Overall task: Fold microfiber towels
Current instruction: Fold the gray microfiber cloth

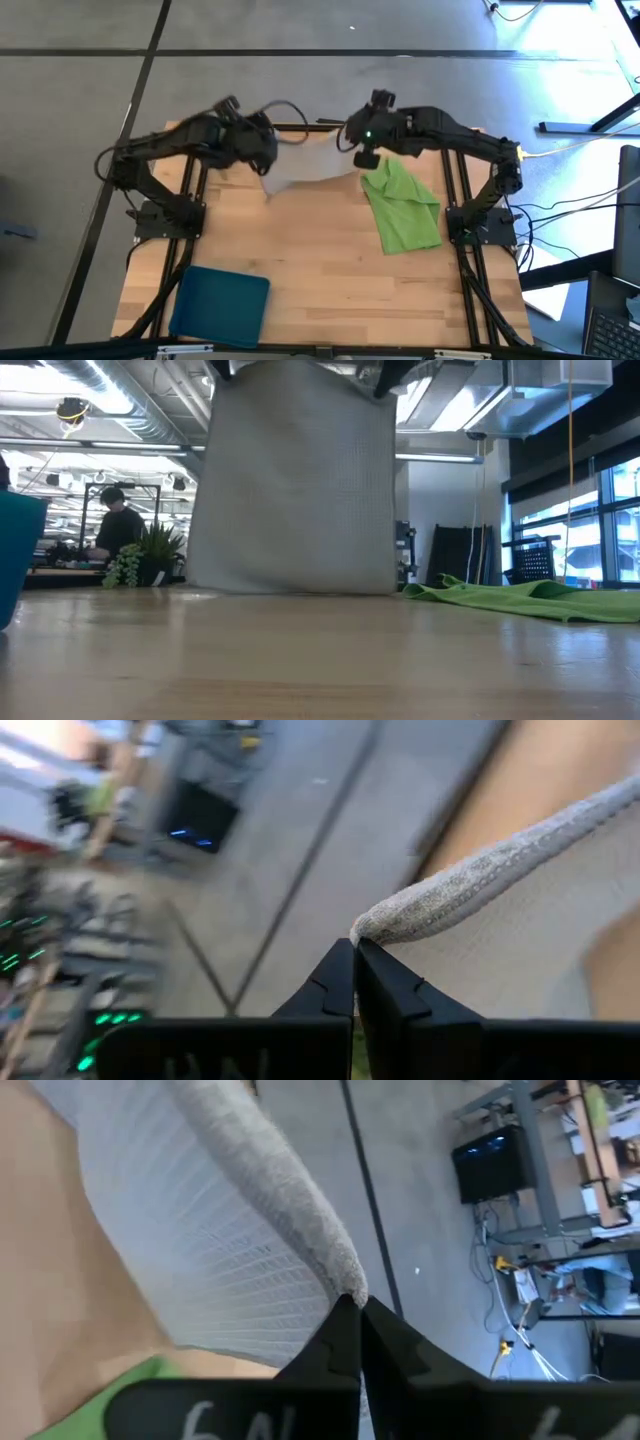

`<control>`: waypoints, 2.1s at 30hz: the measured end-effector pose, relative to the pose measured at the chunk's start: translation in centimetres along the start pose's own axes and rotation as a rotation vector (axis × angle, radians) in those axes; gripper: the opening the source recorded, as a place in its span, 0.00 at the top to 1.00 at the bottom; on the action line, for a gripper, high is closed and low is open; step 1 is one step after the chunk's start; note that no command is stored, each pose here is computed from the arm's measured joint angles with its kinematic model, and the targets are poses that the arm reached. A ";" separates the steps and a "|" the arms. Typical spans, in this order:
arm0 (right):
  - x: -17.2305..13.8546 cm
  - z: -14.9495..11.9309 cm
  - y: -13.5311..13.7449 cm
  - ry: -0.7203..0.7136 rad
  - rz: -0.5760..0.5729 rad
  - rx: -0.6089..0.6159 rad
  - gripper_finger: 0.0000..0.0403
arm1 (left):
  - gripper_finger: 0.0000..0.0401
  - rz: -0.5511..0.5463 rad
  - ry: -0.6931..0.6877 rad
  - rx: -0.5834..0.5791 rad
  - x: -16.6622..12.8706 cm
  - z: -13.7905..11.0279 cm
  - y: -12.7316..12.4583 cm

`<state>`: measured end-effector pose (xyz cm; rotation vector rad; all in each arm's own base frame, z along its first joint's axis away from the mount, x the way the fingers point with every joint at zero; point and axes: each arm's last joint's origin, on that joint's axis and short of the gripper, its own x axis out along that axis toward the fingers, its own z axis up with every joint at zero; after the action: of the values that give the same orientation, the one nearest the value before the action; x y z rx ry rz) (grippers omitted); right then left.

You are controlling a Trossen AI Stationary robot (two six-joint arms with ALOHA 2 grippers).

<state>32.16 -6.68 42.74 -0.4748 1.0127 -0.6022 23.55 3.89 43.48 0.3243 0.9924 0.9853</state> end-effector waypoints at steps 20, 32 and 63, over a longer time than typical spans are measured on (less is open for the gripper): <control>3.7 -0.8 -6.6 -0.054 -0.114 0.052 1.00 | 1.00 0.027 -0.142 0.031 4.5 3.2 5.5; 2.8 -2.6 -3.0 0.144 0.155 0.141 1.00 | 1.00 -0.326 0.005 0.160 4.6 0.7 0.4; 1.5 0.5 -2.5 -0.039 -0.166 0.121 1.00 | 1.00 -0.009 -0.159 0.003 3.5 2.9 4.4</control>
<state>32.54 -9.49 43.62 -0.4649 0.9000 -0.7955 24.20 9.68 45.90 0.3940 0.8503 0.9354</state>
